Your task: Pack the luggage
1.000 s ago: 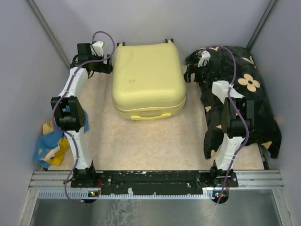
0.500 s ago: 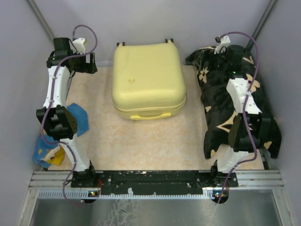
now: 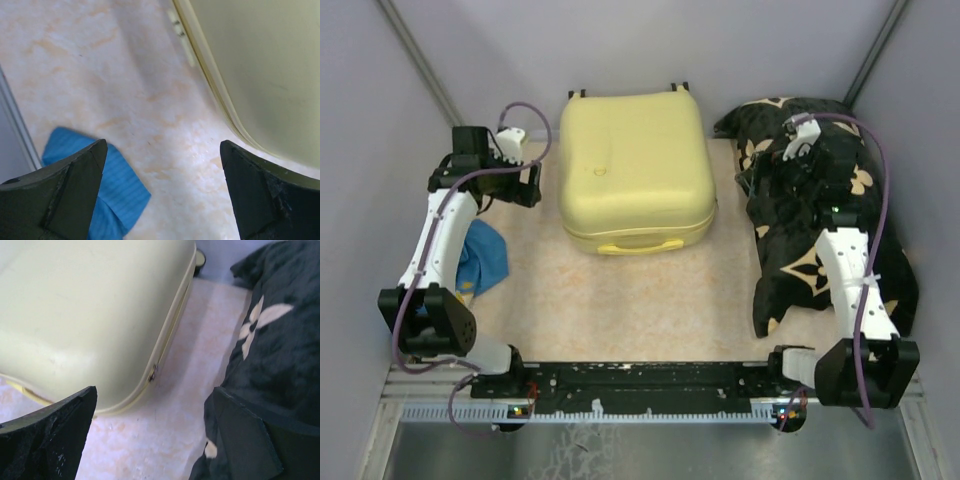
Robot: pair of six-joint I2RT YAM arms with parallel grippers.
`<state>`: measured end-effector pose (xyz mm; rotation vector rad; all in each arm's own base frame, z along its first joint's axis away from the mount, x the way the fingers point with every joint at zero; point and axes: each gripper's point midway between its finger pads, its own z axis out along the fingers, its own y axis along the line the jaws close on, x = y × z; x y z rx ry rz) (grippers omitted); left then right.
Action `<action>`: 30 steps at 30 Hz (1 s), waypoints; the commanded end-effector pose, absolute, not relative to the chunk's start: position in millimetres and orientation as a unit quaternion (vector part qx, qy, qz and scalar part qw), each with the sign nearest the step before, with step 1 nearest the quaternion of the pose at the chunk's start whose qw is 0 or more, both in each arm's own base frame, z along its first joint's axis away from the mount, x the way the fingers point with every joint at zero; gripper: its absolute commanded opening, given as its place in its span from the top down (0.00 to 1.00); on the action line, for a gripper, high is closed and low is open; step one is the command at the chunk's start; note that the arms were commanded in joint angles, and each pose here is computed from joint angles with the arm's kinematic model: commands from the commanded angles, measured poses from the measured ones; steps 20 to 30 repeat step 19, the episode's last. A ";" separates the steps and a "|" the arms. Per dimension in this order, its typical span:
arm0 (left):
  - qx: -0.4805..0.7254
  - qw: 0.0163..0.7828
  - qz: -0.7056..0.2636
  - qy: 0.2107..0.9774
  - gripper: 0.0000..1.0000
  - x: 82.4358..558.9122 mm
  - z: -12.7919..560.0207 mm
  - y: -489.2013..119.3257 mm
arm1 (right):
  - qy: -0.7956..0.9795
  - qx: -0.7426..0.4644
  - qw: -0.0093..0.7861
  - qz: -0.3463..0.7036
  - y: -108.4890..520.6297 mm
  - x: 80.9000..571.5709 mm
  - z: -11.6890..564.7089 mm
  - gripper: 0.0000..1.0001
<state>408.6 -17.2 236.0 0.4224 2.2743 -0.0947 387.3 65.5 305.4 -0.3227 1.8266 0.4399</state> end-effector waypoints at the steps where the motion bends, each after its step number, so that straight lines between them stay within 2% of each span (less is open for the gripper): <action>1: 0.188 0.424 -0.033 0.886 0.00 380.9 236.6 -34.6 | 0.789 -0.140 0.573 0.174 62.3 355.8 291.0 0.01; 10: 0.177 0.416 -0.038 0.891 0.00 330.9 213.3 -37.1 | 0.785 -0.133 0.573 0.194 70.2 309.7 267.7 0.01; 17: 0.165 0.416 -0.035 0.894 0.00 306.0 202.5 -33.5 | 0.778 -0.131 0.580 0.202 73.3 297.3 264.0 0.01; 30: 0.154 0.418 -0.035 0.895 0.00 301.1 202.3 -30.8 | 0.777 -0.127 0.581 0.207 74.7 295.4 264.6 0.01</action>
